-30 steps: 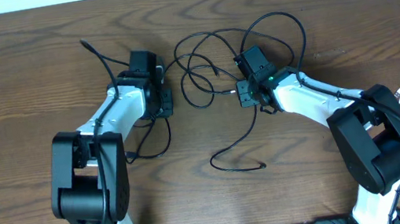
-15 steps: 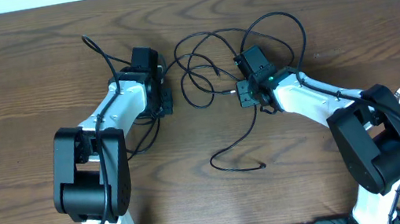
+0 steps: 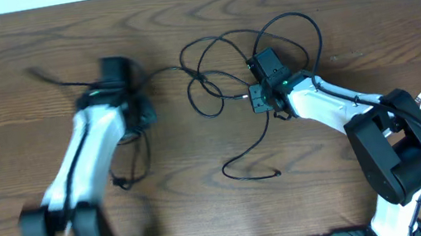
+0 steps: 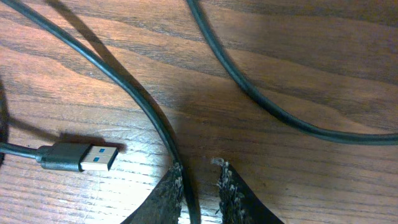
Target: Untangle cables
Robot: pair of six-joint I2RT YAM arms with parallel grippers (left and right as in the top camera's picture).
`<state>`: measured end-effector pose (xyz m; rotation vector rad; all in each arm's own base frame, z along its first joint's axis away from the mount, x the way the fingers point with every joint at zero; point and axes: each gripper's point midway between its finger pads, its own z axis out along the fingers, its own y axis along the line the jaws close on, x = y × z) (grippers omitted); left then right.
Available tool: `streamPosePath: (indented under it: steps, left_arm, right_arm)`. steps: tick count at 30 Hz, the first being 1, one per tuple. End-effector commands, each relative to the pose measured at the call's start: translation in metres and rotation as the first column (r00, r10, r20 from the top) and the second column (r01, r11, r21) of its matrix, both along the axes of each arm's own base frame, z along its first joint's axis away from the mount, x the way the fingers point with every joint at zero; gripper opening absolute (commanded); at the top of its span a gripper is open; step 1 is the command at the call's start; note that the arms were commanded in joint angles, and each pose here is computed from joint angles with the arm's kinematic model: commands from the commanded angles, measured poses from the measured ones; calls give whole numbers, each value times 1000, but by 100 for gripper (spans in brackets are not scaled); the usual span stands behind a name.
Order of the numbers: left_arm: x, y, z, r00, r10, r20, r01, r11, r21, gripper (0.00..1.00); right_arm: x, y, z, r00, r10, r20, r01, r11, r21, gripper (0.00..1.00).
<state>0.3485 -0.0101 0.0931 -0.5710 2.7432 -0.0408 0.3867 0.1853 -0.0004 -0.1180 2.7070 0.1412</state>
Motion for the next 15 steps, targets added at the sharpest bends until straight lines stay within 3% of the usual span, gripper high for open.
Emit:
streamPosePath:
  steps: [1,7,12,15]
  left_arm:
    - [1,31,70,953,216,214,-214,976,-31,7]
    - [-23,45,162,834,265,484,-246,964,-103,7]
    - [-60,44,235,663,321,676,-239,947,-215,7]
    - [-70,43,239,654,320,685,-236,947,-217,8]
  right_arm:
    - [-24,-2,-30,995,9,-95,-11,1000,-22,19]
    - [-24,-2,-30,995,9,-95,-11,1000,-22,19]
    - [-24,-2,-30,995,9,-95,-11,1000,-22,19]
    - [-24,-2,-30,995,9,-95,-11,1000,-21,19]
